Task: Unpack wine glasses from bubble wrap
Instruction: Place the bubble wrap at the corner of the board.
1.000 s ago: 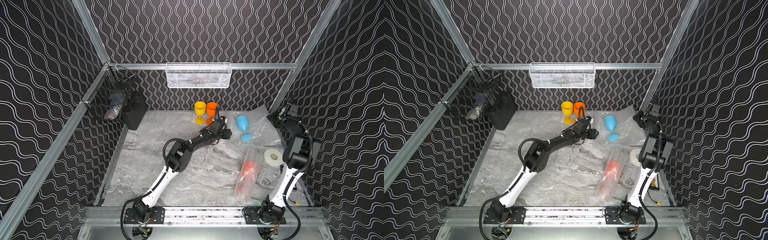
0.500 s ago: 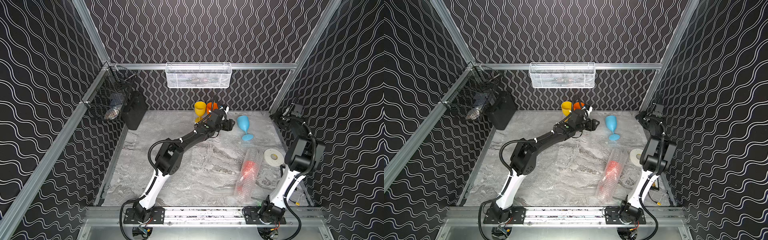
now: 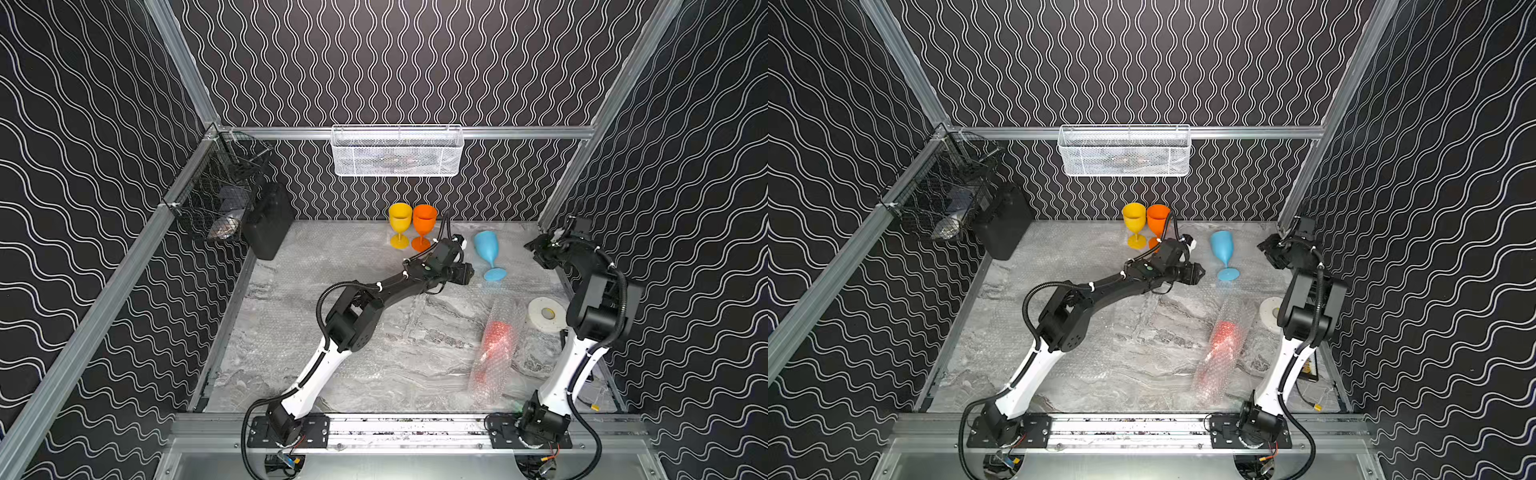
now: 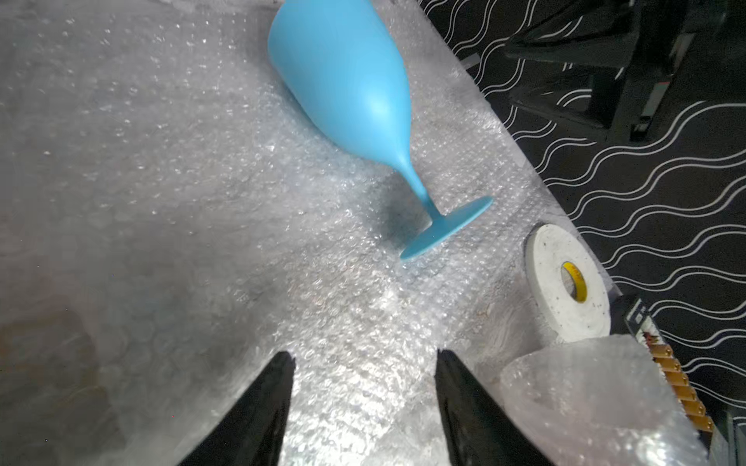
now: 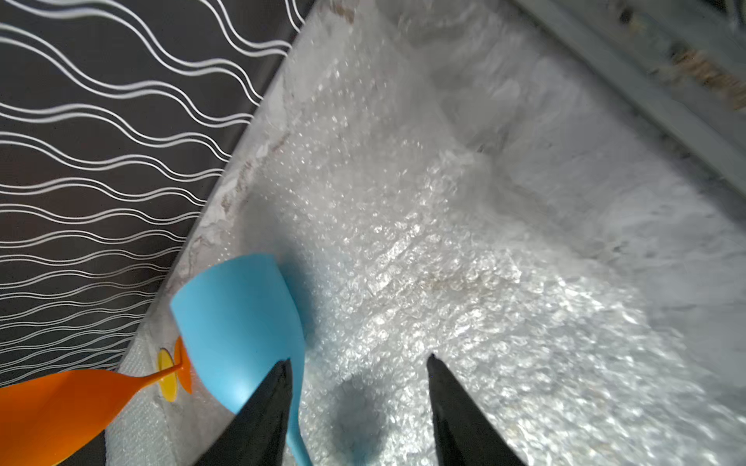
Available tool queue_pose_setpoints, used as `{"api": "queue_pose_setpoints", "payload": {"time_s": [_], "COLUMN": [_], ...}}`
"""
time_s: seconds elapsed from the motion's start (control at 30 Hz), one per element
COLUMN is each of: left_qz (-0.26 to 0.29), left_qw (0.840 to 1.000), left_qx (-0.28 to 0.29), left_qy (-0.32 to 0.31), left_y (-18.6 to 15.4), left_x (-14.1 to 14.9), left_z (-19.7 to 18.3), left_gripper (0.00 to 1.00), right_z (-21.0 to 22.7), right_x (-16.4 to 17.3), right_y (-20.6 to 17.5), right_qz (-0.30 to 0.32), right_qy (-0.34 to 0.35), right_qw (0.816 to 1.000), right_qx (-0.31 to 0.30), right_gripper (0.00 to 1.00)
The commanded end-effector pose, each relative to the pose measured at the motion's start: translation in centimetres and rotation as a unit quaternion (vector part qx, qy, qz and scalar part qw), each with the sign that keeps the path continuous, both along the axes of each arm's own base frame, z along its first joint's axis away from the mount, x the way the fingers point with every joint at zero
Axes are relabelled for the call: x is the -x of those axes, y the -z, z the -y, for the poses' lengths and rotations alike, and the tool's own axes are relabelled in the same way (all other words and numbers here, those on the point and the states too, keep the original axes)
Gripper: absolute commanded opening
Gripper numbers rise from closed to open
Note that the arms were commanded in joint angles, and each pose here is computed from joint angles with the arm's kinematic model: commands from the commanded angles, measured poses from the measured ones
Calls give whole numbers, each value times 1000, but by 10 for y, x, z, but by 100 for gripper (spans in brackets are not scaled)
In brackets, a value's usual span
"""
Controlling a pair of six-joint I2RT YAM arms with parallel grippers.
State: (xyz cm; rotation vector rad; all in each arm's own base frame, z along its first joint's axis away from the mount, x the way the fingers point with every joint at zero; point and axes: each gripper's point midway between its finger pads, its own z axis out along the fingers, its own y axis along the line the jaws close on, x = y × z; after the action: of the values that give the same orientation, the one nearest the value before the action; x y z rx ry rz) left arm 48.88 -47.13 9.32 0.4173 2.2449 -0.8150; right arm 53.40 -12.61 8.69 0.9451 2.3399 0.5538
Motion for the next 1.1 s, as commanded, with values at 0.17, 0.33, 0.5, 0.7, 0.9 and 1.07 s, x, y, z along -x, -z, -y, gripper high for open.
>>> {"api": "queue_pose_setpoints", "payload": {"time_s": [0.17, 0.33, 0.5, 0.7, 0.9, 1.07], "left_qz": [-21, -21, -25, -18, -11, -7], "left_qw": [1000, 1000, 1000, 1000, 1000, 1000], "left_qx": [-11, -9, -7, -8, -3, 6], "left_qy": [-11, -10, -15, -11, -18, -21], "left_y": [35, 42, 51, 58, 57, 57], "left_x": [-12, -18, -27, -37, -45, -51], "left_z": [2, 1, -1, 3, 1, 1], "left_gripper": [61, 61, 61, 61, 61, 61], "right_z": [-4, 1, 10, 17, 25, 29], "right_x": [-15, -23, -30, -37, -42, -50], "right_y": [28, 44, 51, 58, 64, 63], "right_qz": [-20, -29, -28, -28, -29, -25], "right_qy": [-11, -8, 7, 13, 19, 20], "right_qw": [999, 999, 999, 999, 999, 999], "right_qx": [-30, -32, -18, -16, -16, -19], "right_gripper": [56, 55, 55, 55, 55, 55]}}
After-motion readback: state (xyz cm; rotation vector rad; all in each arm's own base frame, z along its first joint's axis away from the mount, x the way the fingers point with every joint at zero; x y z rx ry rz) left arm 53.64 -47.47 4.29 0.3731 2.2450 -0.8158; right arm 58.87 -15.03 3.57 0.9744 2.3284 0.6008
